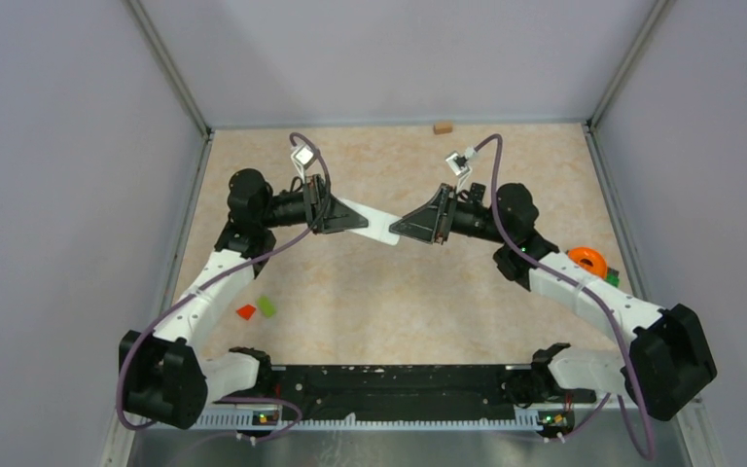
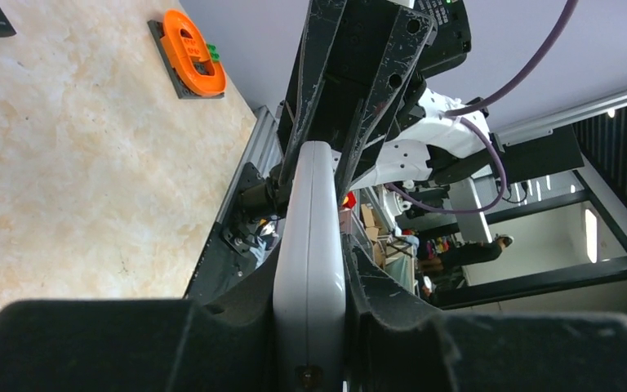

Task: Load the batteries into the remote control
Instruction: Load the battery cover into the remote control.

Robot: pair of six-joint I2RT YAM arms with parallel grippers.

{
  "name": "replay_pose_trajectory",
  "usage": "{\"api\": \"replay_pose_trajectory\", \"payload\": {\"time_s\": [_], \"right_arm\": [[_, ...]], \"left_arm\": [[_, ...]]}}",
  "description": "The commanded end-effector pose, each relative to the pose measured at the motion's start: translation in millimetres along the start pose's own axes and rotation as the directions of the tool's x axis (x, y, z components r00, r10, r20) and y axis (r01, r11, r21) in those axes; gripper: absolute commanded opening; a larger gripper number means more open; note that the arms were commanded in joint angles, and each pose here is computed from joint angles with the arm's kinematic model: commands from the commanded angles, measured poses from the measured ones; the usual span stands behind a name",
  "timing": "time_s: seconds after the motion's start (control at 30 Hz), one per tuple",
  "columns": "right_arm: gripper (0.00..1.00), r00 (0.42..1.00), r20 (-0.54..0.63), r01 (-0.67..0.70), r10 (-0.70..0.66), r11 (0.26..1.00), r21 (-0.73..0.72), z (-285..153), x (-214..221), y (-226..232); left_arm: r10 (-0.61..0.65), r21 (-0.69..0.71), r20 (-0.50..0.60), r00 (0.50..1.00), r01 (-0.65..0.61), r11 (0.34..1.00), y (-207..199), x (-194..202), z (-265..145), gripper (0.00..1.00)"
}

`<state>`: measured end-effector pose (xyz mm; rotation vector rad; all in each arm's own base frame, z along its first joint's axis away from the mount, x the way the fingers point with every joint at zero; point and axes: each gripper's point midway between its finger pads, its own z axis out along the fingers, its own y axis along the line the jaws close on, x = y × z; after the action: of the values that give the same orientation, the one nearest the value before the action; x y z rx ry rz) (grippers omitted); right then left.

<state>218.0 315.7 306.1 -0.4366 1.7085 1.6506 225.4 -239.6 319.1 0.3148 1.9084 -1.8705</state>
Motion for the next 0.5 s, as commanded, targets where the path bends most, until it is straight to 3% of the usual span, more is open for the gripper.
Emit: {"api": "replay_pose_trajectory", "payload": {"time_s": [0.0, 0.27, 0.47], "right_arm": [[0.26, 0.997, 0.019, 0.071, -0.071, 0.997, -0.027, 7, -9, 3], [0.30, 0.998, 0.064, -0.019, 0.016, 0.999, 0.034, 36, -7, -20], [0.45, 0.997, 0.065, 0.028, -0.029, 0.999, 0.016, 30, -10, -10]], "left_arm": [[0.100, 0.032, 0.028, 0.995, -0.101, 0.994, -18, -8, 1, 0.00], [0.102, 0.048, -0.021, 0.995, -0.101, 0.994, -14, 13, 19, 0.00], [0.189, 0.001, -0.047, 0.981, -0.190, 0.982, -14, 15, 15, 0.00]]}}
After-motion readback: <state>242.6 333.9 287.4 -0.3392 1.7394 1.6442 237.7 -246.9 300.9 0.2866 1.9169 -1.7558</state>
